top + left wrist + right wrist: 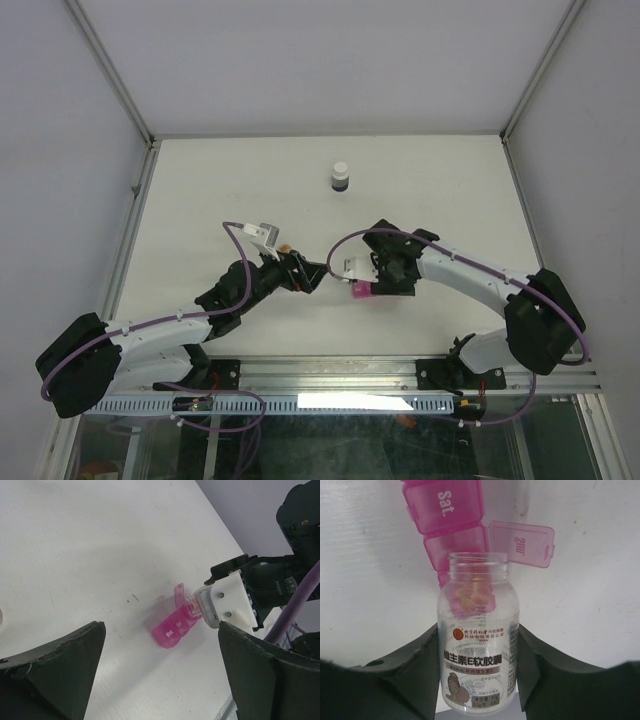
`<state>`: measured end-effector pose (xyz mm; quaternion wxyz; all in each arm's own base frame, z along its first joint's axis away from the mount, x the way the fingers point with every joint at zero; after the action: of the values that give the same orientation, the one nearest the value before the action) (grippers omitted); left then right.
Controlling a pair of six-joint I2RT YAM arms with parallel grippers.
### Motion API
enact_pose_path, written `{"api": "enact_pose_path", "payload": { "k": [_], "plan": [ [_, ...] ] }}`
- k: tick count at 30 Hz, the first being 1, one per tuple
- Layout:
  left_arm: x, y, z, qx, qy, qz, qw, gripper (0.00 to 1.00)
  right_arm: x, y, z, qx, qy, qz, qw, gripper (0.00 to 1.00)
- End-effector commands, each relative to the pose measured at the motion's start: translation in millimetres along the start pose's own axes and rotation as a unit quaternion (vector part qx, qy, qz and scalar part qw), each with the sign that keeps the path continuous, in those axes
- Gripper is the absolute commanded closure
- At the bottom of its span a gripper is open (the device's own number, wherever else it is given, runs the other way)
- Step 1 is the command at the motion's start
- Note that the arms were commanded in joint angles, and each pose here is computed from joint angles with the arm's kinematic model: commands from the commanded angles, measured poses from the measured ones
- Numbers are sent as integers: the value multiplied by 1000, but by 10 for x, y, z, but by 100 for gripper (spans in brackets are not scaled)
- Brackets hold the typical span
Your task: Sort the pills into containers
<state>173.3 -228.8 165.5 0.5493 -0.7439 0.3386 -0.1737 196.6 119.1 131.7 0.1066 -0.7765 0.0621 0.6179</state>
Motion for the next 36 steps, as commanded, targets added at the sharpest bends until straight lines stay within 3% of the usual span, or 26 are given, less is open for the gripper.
{"api": "enact_pose_path", "payload": {
  "k": [1,3,6,9,12,14,17,20,23,26,28,31,34,36],
  "plan": [
    [-8,-139,-58,-1,20,-31,999,1,-77,-73,-103,6,37,-15,999,97],
    [-10,-141,-60,-1,20,-31,999,1,-90,-89,-12,4,-10,-15,1000,97],
    [-8,-137,-60,-1,20,-30,999,1,-53,-70,-93,4,35,-8,999,97],
    [-9,-142,-56,-1,19,-31,999,1,-81,-89,-5,3,-12,-13,1000,97],
    [-7,-141,-57,-1,20,-30,999,1,-74,-81,-100,6,36,-10,999,97],
    [-6,-143,-57,-1,20,-30,999,1,-93,-92,-28,5,-4,-12,1000,97],
    [2,-143,-65,-1,21,-28,999,1,-67,-65,-88,4,33,-7,999,97],
    [2,-133,-54,-2,19,-26,999,1,-71,-65,0,2,-11,-6,1000,96],
    [5,-135,-57,-1,20,-26,999,1,-56,-69,-53,1,28,-8,1000,97],
    [8,-135,-59,-1,20,-25,999,1,-91,-84,61,-11,-17,-5,1000,96],
    [9,-139,-60,-1,20,-26,999,1,-69,-69,-35,-7,32,-6,999,97],
    [5,-139,-58,-2,20,-27,999,1,-105,-76,42,-6,-20,-7,1000,97],
    [-2,-134,-53,-2,20,-27,999,1,-64,-53,-50,-3,30,0,1000,97],
    [-8,-138,-50,-3,19,-29,999,1,-96,-55,34,-3,-21,0,1000,97]
  ]
}}
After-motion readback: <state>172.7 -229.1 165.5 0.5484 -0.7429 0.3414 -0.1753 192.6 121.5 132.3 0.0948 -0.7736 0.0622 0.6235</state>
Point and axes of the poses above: each gripper's point midway between its finger pads, its own x axis out along the fingers, its own z axis along the line the jaws close on, y = z × x, the point moved 7 cm from there along -x, back along the fingers, and after that the axes turned 15 degrees about x, right-handed, at the moved point
